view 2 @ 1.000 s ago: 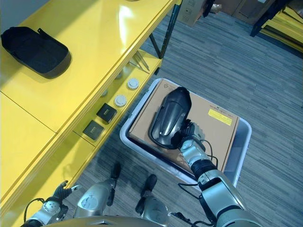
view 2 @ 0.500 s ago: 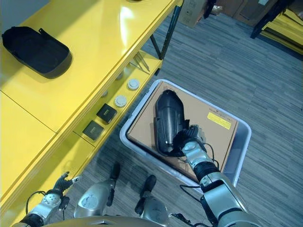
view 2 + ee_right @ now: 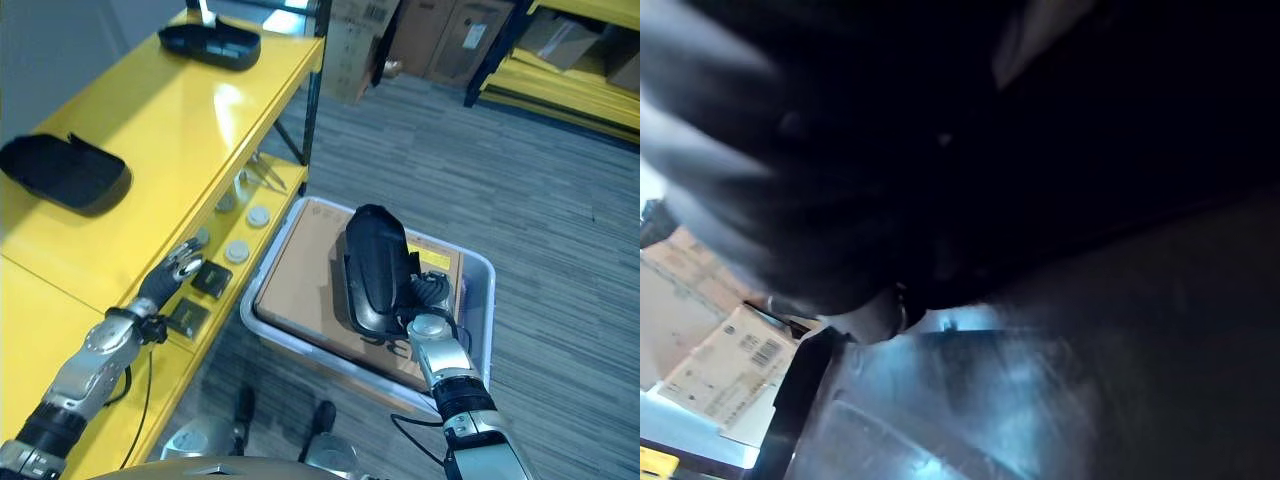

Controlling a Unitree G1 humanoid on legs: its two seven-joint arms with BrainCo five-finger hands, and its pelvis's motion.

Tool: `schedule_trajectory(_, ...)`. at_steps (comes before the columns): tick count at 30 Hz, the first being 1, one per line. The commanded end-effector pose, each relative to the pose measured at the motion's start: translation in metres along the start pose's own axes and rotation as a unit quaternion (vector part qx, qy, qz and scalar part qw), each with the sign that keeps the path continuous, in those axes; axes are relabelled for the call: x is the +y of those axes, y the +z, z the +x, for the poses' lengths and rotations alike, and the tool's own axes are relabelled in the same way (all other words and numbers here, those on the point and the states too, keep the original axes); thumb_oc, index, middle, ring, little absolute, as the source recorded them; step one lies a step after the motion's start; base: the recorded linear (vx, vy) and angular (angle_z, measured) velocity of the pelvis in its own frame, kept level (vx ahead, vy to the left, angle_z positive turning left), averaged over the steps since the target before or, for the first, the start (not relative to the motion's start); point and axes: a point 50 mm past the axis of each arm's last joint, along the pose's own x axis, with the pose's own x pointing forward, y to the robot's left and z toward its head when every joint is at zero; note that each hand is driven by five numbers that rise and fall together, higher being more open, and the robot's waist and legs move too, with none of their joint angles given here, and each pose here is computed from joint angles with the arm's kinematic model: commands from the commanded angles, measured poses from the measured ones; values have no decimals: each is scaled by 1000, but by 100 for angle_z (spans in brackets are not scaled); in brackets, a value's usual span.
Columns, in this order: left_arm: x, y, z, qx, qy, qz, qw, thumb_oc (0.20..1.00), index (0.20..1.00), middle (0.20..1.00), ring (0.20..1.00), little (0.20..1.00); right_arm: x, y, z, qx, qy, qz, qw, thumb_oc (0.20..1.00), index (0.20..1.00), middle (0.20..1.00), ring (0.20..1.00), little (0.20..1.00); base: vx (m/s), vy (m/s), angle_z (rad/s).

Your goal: Move parts from the plastic box to the shelf.

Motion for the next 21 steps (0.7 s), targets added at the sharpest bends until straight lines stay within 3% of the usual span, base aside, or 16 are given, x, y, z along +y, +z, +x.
schedule_trajectory(1,-17,-11,4,30,-54,-42,997,1000,1000,1000,1000,1000,-2,31,5,-62,-9,9,998,200,200,200,200,200,39,-26,-22)
schedule_trajectory(6,-58,-10,22,73,-142,-136,978,1000,1000,1000,1000,1000,16,50,2,-88,15,23,996,200,200,200,200,200,29,-19,-22)
schedule_trajectory(7,-78,-16,26,110,-180,-187,959,1000,1000,1000,1000,1000,24,57,0,-98,26,25,994,200,200,200,200,200,29,-9,-20)
schedule_trajectory(10,-104,-19,32,143,-214,-218,941,1000,1000,1000,1000,1000,38,70,-2,-112,44,26,992,200,200,200,200,200,30,-9,-20)
schedule_trajectory(21,-149,2,60,172,-239,-191,936,1000,1000,1000,1000,1000,75,111,-13,-146,104,20,984,200,200,200,200,200,37,-5,-16)
